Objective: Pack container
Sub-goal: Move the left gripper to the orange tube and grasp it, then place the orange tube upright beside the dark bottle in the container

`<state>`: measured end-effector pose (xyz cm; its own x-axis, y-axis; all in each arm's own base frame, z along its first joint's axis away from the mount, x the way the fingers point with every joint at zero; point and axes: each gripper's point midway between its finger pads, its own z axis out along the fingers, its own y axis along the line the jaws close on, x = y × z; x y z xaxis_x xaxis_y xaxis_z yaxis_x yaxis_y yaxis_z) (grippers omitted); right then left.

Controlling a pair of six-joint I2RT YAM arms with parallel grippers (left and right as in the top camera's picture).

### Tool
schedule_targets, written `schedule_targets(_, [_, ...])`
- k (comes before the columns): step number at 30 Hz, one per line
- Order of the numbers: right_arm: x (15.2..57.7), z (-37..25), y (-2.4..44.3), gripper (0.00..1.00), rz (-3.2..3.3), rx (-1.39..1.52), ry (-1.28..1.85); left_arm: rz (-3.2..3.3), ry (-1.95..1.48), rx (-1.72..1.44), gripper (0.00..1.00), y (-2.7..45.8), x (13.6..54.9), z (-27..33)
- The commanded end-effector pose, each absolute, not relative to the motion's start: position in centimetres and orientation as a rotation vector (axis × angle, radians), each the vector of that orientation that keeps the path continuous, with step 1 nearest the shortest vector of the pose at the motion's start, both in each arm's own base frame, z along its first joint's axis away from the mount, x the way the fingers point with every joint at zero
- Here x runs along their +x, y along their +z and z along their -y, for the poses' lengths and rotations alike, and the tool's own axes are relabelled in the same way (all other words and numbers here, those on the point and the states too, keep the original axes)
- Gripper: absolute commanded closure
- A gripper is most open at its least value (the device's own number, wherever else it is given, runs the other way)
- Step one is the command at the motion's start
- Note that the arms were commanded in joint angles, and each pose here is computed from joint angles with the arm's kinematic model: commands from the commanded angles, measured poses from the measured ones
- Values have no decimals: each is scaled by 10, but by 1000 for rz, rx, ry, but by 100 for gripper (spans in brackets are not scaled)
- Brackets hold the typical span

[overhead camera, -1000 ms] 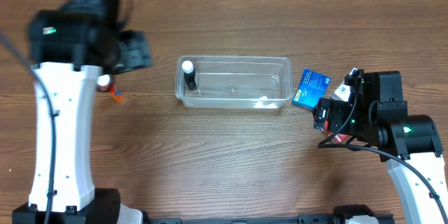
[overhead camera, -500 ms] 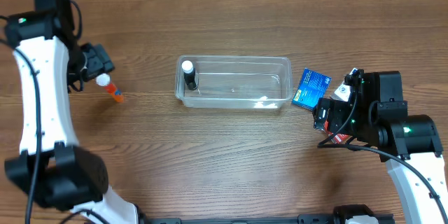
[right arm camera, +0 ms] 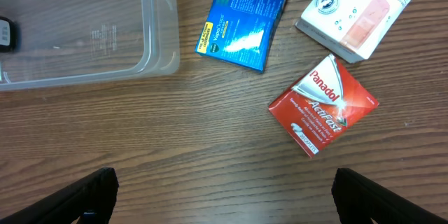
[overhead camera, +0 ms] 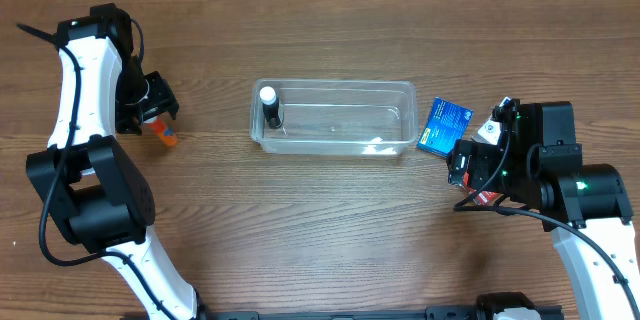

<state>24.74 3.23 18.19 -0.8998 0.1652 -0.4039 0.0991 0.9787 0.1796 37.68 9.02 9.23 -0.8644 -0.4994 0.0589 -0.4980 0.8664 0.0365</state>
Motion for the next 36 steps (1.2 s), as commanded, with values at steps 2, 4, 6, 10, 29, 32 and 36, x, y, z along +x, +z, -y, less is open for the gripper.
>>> schedule_targets(2, [252, -31, 192, 0, -2662, 185, 214, 2952, -21, 781, 55, 87, 374, -88])
schedule_targets(4, [252, -31, 192, 0, -2662, 185, 213, 2952, -21, 781, 62, 87, 374, -88])
schedule_targets(6, [252, -31, 192, 0, -2662, 185, 214, 2953, -24, 781, 70, 87, 374, -89])
schedule_targets(10, [252, -31, 192, 0, -2662, 185, 214, 2953, -50, 773, 85, 90, 372, -89])
schedule_targets(29, [252, -31, 192, 0, -2665, 186, 214, 3327, 54, 15, 94, 202, 335, 110])
schedule_targets(32, [252, -31, 192, 0, -2665, 186, 215, 3273, 33, -10, 94, 178, 342, 118])
schedule_targets(36, [251, -31, 192, 0, -2668, 187, 214, 3189, -22, -15, 94, 146, 347, 120])
